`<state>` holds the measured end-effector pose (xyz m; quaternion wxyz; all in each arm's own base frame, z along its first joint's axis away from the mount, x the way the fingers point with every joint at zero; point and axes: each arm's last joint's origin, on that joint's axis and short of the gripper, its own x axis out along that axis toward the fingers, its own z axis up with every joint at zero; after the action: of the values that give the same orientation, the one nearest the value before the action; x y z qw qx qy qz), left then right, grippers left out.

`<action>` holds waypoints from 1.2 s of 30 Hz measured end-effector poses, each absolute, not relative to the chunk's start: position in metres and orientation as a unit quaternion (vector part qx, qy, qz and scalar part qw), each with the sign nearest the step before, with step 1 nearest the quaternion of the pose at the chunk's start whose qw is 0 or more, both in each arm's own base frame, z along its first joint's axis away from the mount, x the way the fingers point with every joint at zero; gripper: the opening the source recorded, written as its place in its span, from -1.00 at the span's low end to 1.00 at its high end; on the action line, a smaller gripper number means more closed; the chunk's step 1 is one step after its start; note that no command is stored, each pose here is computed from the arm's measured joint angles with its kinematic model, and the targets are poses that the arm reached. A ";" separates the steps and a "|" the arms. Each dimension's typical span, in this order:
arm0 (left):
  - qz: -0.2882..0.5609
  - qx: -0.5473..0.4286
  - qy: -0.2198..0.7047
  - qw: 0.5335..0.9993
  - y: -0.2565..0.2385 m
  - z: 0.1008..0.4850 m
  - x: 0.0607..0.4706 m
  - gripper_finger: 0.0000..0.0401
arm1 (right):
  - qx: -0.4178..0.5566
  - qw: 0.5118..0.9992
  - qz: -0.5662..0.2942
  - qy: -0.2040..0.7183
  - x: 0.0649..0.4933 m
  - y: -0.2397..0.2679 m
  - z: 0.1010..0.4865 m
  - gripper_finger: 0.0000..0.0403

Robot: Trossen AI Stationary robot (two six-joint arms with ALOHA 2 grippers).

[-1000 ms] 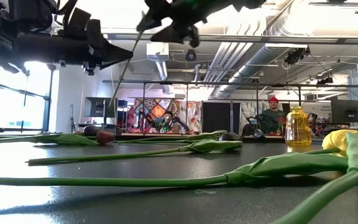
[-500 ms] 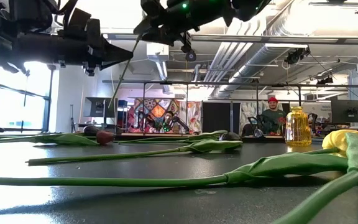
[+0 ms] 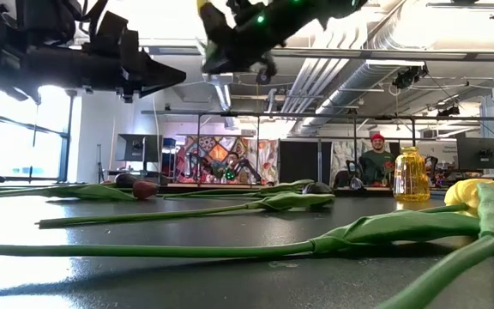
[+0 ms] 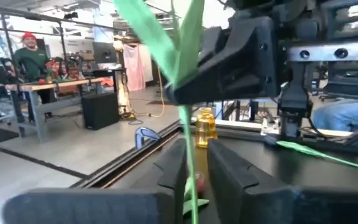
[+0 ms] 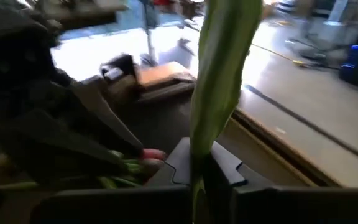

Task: Sort flowers into vase by color
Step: Put the top yellow flower into the green vase

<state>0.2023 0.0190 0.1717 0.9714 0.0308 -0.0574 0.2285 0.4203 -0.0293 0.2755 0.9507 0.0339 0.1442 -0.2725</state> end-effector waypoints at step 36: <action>0.196 0.012 0.033 0.980 0.046 0.152 0.201 -0.49 | 0.089 0.871 -0.409 0.257 0.182 0.069 0.409 -1.00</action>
<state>0.2008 0.0459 0.1522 0.9801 0.0118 0.0332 0.1956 0.1819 0.0686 0.4092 0.8710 0.0892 0.2569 -0.4092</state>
